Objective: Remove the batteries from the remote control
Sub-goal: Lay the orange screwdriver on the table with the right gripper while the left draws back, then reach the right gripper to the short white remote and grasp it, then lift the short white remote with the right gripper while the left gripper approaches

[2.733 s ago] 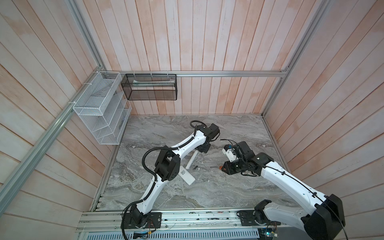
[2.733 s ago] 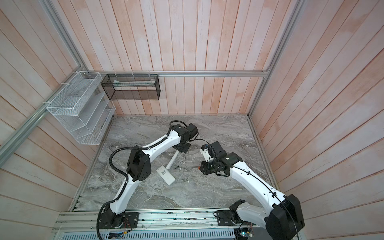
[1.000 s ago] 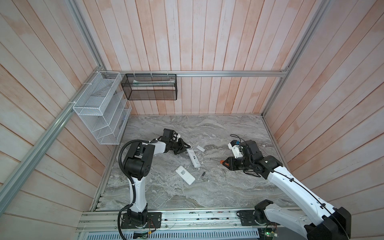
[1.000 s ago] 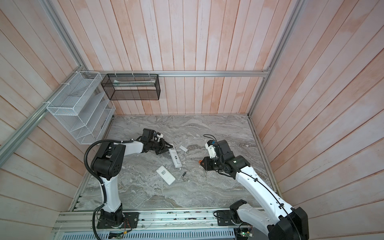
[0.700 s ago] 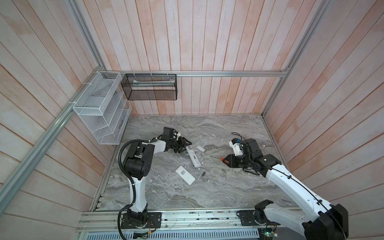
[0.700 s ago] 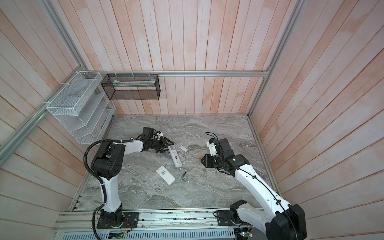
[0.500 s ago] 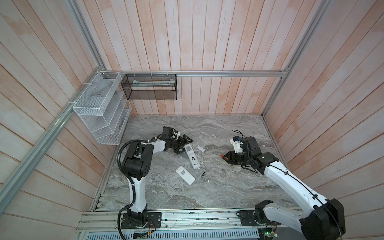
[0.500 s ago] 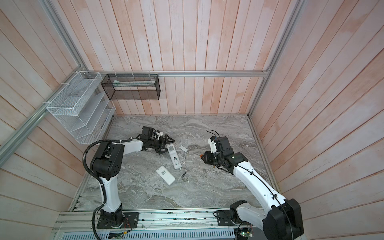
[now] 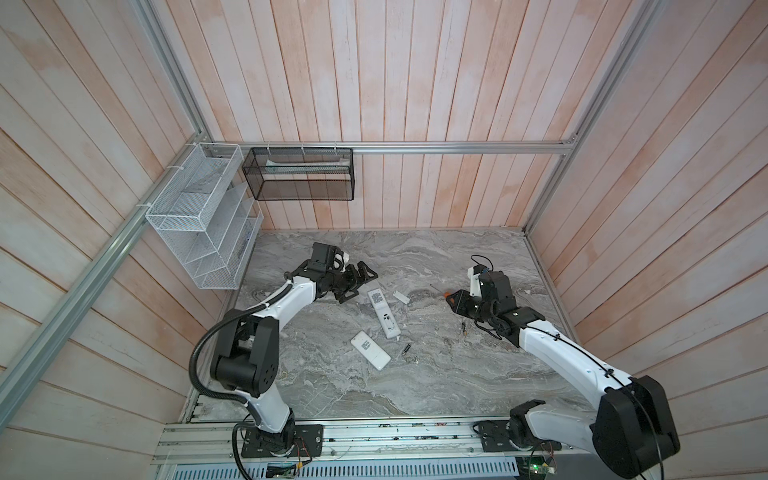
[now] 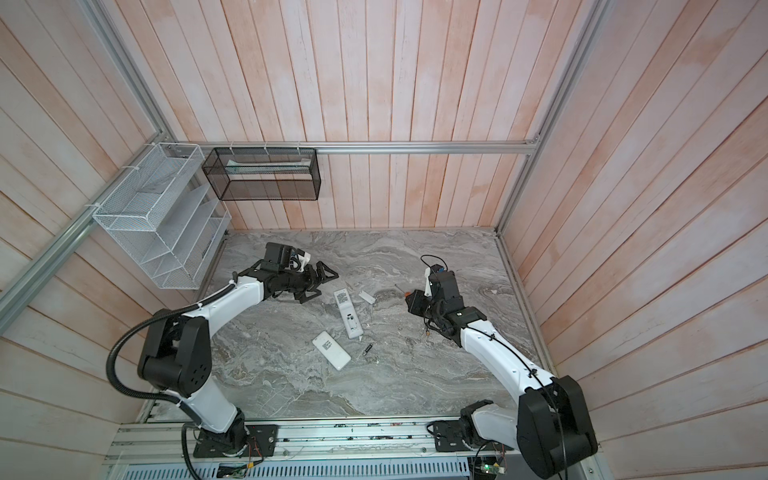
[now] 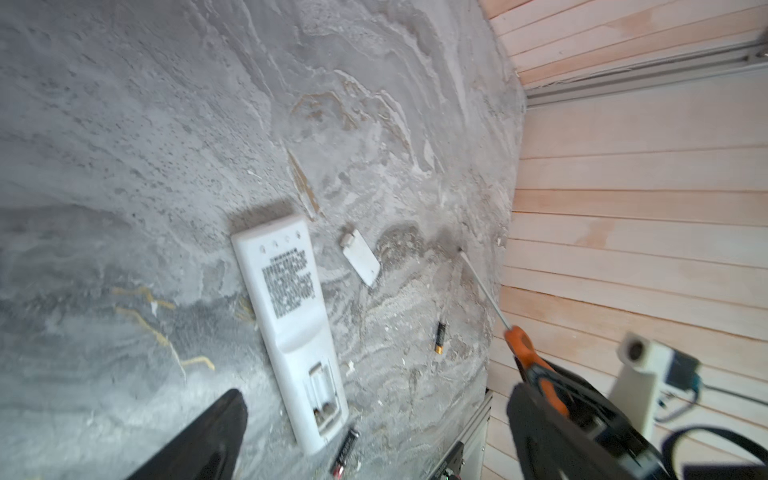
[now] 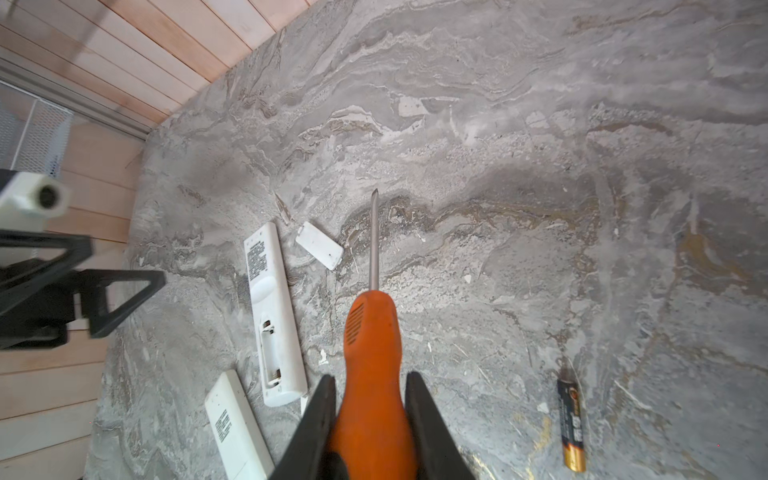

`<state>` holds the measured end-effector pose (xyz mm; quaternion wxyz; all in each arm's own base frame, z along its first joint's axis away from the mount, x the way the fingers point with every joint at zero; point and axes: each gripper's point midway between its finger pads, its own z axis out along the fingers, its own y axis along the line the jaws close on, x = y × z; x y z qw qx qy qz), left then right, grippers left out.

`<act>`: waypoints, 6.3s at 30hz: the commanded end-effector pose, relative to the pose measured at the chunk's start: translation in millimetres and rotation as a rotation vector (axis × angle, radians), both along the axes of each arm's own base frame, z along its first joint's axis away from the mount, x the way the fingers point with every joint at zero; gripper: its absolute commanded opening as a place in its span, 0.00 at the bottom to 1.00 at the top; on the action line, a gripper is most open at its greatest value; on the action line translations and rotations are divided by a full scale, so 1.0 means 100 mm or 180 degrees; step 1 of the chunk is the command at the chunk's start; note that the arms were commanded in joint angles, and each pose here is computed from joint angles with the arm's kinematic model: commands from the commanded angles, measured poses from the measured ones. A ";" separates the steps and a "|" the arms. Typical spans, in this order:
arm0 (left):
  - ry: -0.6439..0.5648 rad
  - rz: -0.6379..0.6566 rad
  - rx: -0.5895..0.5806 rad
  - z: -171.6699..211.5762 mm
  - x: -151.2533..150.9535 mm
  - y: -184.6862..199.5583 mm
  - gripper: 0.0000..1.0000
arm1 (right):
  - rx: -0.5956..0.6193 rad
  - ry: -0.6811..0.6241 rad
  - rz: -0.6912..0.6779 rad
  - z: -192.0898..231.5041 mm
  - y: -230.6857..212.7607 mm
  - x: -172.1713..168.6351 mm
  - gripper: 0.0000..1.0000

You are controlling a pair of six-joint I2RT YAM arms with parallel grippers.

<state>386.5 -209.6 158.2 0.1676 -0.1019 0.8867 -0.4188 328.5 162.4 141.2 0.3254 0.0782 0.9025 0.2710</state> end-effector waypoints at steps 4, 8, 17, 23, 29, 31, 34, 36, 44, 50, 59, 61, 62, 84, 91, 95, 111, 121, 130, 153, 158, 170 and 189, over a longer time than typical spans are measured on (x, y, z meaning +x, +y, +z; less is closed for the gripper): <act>0.0156 0.0065 -0.0018 -0.07 -0.53 0.15 1.00 | 0.0215 -0.0029 0.0085 -0.14 0.13 0.04 0.00; 0.0194 0.0054 -0.0091 -0.13 -0.75 0.19 1.00 | 0.0221 0.0035 0.0092 -0.30 0.14 -0.04 0.00; 0.0260 0.0009 -0.0118 -0.21 -0.84 0.18 1.00 | 0.0233 0.0286 0.0197 -0.64 0.16 -0.22 0.11; 0.0313 -0.0004 -0.0128 -0.28 -0.82 0.17 1.00 | 0.0192 0.0452 0.0298 -0.86 0.16 -0.34 0.21; 0.0359 0.0020 -0.0127 -0.34 -0.81 0.17 1.00 | 0.0094 0.0638 0.0398 -1.06 0.15 -0.44 0.29; 0.0364 0.0016 -0.0127 -0.35 -0.82 0.16 1.00 | 0.0057 0.0665 0.0416 -1.10 0.14 -0.46 0.31; 0.0385 0.0026 -0.0120 -0.37 -0.83 0.17 1.00 | -0.0002 0.0715 0.0443 -1.16 0.12 -0.50 0.35; 0.0390 0.0027 -0.0120 -0.38 -0.84 0.17 1.00 | -0.0041 0.0746 0.0451 -1.19 0.11 -0.51 0.39; 0.0385 0.0033 -0.0105 -0.38 -0.89 0.19 1.00 | -0.0175 0.0809 0.0532 -1.22 0.15 -0.51 0.52; 0.0405 0.0031 -0.0101 -0.41 -0.94 0.21 1.00 | -0.0266 0.0810 0.0585 -1.15 0.19 -0.45 0.56; 0.0294 0.0025 -0.0145 -0.35 -0.93 0.20 1.00 | -0.0375 0.0250 0.0800 -0.49 0.29 -0.24 0.70; 0.0237 0.0019 -0.0164 -0.30 -0.91 0.20 1.00 | -0.0392 0.0026 0.0921 -0.26 0.36 -0.23 0.76; 0.0212 0.0011 -0.0172 -0.28 -0.91 0.19 1.00 | -0.0403 -0.0074 0.0986 -0.16 0.40 -0.24 0.79; 0.0505 0.1272 0.0191 -0.41 -1.49 1.13 1.00 | -0.1143 0.0209 0.3262 -0.41 1.86 -1.45 0.96; 0.0557 0.1392 0.0120 -0.47 -1.60 1.16 1.00 | -0.1635 0.0288 0.3339 -0.79 2.06 -1.48 0.96; 0.0536 0.1396 0.0167 -0.44 -1.61 1.18 1.00 | -0.1927 0.0259 0.3289 -0.92 2.11 -1.42 0.96; 0.0515 0.1336 0.0234 -0.40 -1.62 1.19 1.00 | -0.2269 0.0324 0.3102 -1.26 2.15 -1.34 0.87; 0.0512 0.1313 0.0219 -0.42 -1.57 1.18 1.00 | -0.2269 0.0267 0.3079 -1.24 2.18 -1.33 0.61; 0.0419 0.1221 0.0150 -0.35 -1.41 1.12 1.00 | -0.2129 0.0056 0.3008 -0.99 2.24 -1.24 0.53; -0.0390 -0.0016 -0.0984 0.43 -1.09 0.16 1.00 | -0.0549 -0.0350 0.2767 0.35 2.11 -1.05 0.45; -0.0376 -0.0097 -0.0946 0.40 -1.03 -0.03 1.00 | -0.0514 -0.0338 0.2806 0.41 2.10 -1.09 0.44; -0.0337 -0.0196 -0.0818 0.37 -0.92 -0.21 0.47 | -0.0694 -0.0306 0.2756 0.36 2.04 -1.05 0.44; -0.0277 -0.0106 -0.0723 0.28 -0.85 -0.19 0.00 | -0.0833 -0.0162 0.2670 0.25 1.93 -0.85 0.63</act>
